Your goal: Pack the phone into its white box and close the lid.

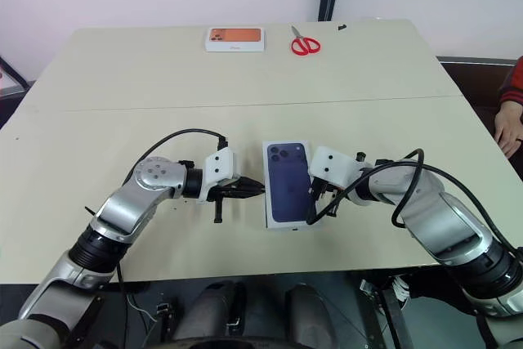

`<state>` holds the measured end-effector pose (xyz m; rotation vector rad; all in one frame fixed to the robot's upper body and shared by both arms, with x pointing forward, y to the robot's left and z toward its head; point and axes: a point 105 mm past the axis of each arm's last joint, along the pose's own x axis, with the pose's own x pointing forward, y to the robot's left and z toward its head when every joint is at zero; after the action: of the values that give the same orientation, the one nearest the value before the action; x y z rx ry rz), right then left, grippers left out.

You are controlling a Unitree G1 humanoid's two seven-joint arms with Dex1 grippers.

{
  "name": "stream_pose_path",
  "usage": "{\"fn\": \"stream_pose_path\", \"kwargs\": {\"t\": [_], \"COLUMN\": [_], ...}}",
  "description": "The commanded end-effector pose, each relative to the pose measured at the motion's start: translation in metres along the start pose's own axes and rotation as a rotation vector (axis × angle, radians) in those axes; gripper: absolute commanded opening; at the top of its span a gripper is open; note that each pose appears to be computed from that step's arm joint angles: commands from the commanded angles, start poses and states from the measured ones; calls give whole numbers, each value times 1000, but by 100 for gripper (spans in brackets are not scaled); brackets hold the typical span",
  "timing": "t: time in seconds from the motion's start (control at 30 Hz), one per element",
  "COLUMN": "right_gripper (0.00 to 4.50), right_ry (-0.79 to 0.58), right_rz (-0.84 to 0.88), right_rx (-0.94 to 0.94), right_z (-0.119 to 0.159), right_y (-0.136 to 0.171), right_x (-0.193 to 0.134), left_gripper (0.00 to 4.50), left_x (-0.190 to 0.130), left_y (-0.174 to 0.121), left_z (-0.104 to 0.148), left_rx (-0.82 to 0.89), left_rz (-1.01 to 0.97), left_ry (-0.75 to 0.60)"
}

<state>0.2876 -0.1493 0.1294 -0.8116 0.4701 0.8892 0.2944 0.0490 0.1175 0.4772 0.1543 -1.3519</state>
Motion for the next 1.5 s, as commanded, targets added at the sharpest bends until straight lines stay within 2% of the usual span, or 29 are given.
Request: {"fn": "stream_pose_path", "kwargs": {"t": [0.03, 1.5], "right_gripper": [6, 6], "right_ry": [-80, -50], "right_rz": [29, -13], "right_rx": [-56, -30], "right_z": [22, 11], "right_y": [11, 1], "right_x": [-2, -1], "left_gripper": [30, 30], "left_x": [0, 7], "left_y": [4, -5], "left_z": [13, 10], "left_rx": [47, 42], "left_rz": [15, -17], "left_ry": [-40, -30]}}
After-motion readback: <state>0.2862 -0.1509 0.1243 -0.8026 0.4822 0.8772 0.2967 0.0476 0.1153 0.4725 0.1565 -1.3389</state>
